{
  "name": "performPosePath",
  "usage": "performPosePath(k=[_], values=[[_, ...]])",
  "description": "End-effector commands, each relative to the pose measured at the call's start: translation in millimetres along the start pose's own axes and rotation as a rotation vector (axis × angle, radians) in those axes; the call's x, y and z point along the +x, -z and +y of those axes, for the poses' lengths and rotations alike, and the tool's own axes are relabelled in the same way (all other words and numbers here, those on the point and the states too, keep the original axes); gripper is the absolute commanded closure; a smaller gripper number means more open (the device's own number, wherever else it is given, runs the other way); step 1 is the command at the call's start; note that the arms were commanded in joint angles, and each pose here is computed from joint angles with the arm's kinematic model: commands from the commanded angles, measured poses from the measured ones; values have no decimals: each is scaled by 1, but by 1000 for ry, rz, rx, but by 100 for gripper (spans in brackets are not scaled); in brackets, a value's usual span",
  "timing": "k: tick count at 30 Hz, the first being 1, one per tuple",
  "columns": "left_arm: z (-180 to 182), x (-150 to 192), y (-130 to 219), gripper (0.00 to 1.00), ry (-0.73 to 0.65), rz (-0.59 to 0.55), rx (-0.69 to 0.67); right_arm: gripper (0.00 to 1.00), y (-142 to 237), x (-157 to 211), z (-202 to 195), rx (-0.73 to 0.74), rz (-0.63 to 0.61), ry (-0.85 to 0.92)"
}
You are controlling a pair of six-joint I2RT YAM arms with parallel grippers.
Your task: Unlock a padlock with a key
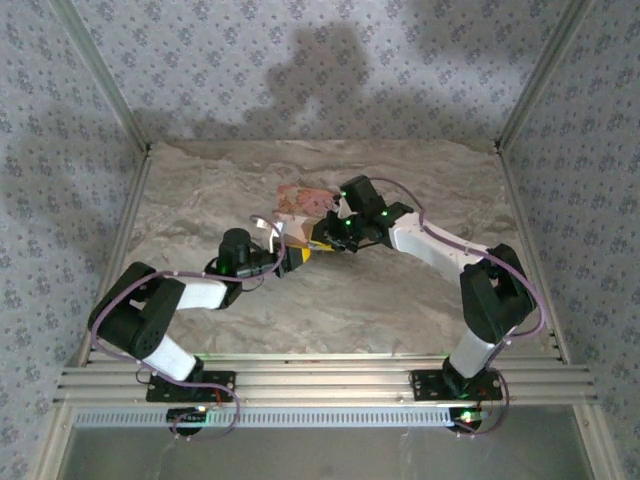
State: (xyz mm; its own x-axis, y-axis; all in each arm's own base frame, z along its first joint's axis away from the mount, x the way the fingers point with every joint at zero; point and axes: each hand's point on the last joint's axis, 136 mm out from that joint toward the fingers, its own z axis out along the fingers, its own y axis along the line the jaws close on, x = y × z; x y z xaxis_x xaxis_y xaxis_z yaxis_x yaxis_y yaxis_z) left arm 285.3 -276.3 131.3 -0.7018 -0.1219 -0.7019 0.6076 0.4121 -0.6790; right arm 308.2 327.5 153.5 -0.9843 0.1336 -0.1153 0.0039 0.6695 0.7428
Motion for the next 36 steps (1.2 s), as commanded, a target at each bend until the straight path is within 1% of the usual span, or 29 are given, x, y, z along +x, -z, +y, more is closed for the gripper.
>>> performPosePath(k=[1,4,14,17,21,23,27,30,33,36], values=[[-74,-53,6,100,-202,-139,260,100,-17,34,15,-81,149,41],[-81,-51,4,100,-214,-126,285,100,-20,35,15,-84,166,44],[-75,-33,10,100,-320,-58,192,100,-12,35,11,-103,217,48],[-70,-36,11,100,-275,-59,204,100,-9,34,13,-119,221,66],[-64,-47,16,100,-160,-114,285,100,-8,35,17,-135,216,111],[-65,-45,15,100,-136,-105,318,100,-10,36,14,-126,221,119],[-71,-40,11,100,-136,-74,347,100,-14,38,1,-82,218,121],[-74,-35,9,100,-162,-47,323,100,-16,36,-9,-37,200,122],[-81,-25,3,100,-205,4,291,100,-18,36,-8,-22,192,139],[-83,-29,2,100,-199,-12,292,100,-21,39,-4,-40,206,154]])
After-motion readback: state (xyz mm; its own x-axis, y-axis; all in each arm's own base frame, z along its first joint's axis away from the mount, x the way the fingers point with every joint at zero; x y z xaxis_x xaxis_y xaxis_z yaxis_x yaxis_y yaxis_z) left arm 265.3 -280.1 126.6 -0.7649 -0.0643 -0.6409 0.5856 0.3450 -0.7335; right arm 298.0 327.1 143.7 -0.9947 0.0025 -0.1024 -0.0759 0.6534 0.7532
